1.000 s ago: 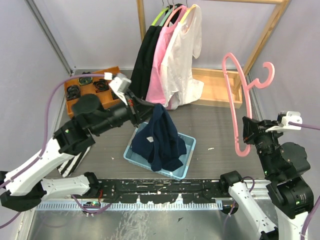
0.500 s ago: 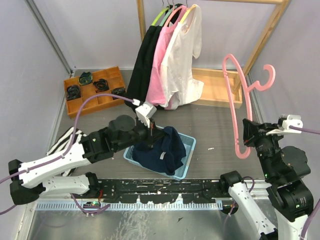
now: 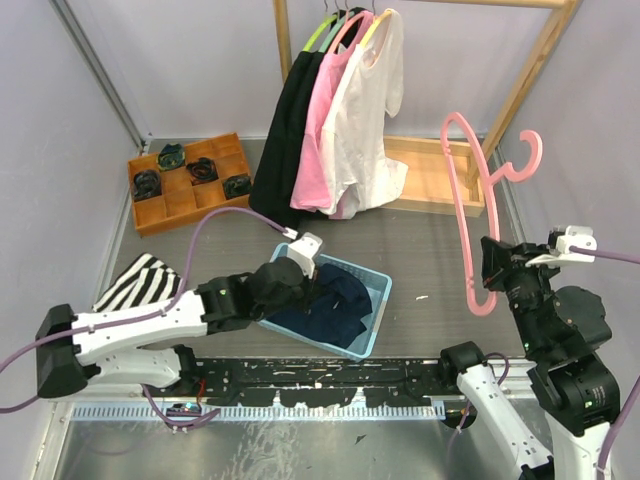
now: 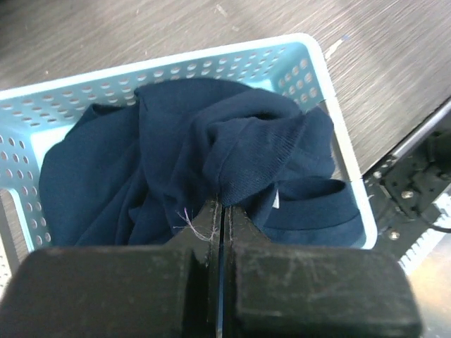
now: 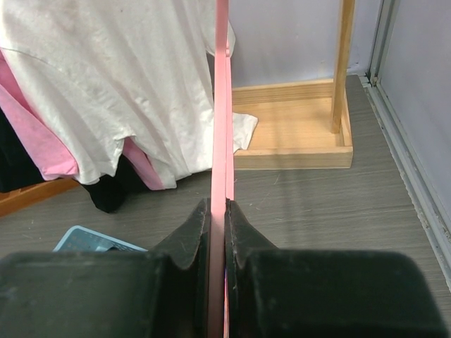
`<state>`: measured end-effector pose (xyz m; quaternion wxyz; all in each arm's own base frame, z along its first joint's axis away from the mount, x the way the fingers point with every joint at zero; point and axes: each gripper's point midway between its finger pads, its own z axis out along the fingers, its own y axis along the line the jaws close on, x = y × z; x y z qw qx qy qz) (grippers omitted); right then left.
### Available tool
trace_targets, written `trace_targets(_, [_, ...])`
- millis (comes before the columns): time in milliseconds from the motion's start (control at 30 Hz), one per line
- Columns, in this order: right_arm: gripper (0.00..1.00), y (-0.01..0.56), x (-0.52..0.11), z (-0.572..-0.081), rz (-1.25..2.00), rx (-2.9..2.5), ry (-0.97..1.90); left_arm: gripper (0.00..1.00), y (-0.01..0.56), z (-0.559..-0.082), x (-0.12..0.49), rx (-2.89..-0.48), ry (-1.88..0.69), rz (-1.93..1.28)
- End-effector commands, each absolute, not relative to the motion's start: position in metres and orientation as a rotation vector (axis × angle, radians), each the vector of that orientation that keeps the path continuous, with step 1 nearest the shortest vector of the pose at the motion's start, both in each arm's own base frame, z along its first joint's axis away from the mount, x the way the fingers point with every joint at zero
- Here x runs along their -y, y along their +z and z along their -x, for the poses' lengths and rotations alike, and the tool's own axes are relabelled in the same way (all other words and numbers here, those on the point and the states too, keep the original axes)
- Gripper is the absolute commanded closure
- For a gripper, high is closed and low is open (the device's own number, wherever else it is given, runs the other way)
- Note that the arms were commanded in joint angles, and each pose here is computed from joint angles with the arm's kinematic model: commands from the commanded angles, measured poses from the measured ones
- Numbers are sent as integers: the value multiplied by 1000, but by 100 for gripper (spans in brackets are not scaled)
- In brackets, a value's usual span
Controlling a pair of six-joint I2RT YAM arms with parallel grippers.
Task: Remove the t-shirt from the hanger
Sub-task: Place the T-shirt in the bin.
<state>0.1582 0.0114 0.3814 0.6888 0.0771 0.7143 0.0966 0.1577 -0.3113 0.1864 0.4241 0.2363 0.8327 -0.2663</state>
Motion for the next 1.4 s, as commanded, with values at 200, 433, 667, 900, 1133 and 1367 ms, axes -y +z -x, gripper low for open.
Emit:
trace_targets(200, [99,416,-20,-190,-197,-1512,249,100,118,-167,326,-2181,-515,-576])
trace_targets(433, [99,437,-22,-218,-216,-1490,224,100,86,-176,308,-2242,-301,-592])
trace_targets(667, [99,460,-21,-248,-218,-1496,153,98,110,-189,300,-2208,-157,-635])
trace_targets(900, [99,465,-28,-282,-186,-1528,107,44,184,-193,293,-2078,-237,-634])
trace_targets(1133, [99,483,-32,-309,-171,-1498,73,34,235,-191,273,-1997,-294,-568])
trace_targets(1367, [99,510,-31,-333,-153,-1461,41,20,275,-191,254,-1848,-419,-444])
